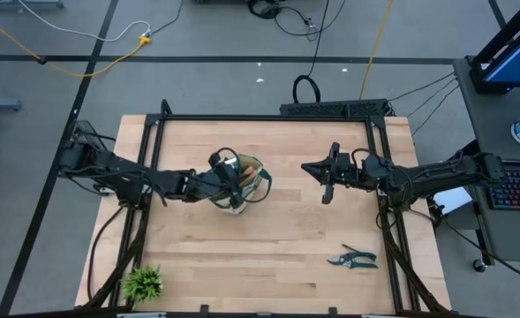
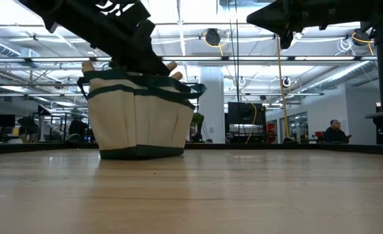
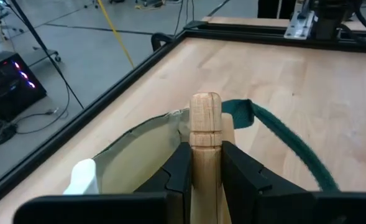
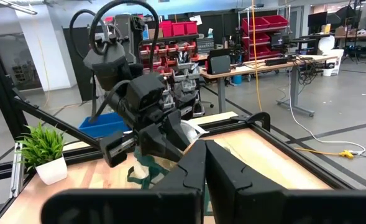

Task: Pick & Place Garden tools in Gardening bag
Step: Put the brown hand rake into the green gardening bag, then put the green shear scissors into the green gardening bag

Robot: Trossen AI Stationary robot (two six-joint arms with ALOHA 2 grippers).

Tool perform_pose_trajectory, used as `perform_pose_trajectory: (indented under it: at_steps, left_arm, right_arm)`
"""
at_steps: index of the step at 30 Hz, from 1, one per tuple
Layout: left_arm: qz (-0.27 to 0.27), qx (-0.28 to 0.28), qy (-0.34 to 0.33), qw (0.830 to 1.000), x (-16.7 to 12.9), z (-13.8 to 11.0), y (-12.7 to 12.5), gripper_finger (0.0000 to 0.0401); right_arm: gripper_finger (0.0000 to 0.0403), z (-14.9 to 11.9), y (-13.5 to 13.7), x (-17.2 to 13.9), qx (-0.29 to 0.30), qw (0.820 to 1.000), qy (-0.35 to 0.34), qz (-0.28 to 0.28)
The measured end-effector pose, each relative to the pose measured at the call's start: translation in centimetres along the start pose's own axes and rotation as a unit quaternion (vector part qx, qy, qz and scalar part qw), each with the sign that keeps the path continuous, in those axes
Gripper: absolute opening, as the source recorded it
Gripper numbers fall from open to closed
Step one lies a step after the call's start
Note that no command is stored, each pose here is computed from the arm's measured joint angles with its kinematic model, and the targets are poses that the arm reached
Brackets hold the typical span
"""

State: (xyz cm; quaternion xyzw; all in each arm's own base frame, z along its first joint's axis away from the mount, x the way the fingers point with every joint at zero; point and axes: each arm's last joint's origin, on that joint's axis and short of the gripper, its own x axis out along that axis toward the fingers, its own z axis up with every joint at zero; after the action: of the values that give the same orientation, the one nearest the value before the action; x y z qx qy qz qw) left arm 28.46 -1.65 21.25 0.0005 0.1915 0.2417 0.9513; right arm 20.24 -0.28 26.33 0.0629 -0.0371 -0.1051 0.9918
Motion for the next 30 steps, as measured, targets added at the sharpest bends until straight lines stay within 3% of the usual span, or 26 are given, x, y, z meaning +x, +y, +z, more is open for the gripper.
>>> perform_pose_trajectory:
  at_steps: [4,10,14,30]
  left_arm:
    - [-0.001,0.001,0.001,1.000,0.0,0.0,0.0,0.0060]
    - [-0.003,0.001,0.003,1.000,0.0,-0.1,0.0,0.0111]
    - [-0.005,-0.002,-0.002,1.000,0.0,0.1,0.0,0.0124]
    - [-0.026,0.037,-0.127,0.991,-2.1,3.5,-0.4,0.0102]
  right_arm:
    - [0.0002,0.0,0.0,0.0,0.000,1.000,0.000,0.000]
    - [0.0002,0.0,0.0,0.0,0.000,1.000,0.000,0.000]
    - [0.0002,0.0,0.0,0.0,0.000,1.000,0.000,0.000]
    - [0.0002,0.1,0.0,0.0,0.001,1.000,-0.006,0.001]
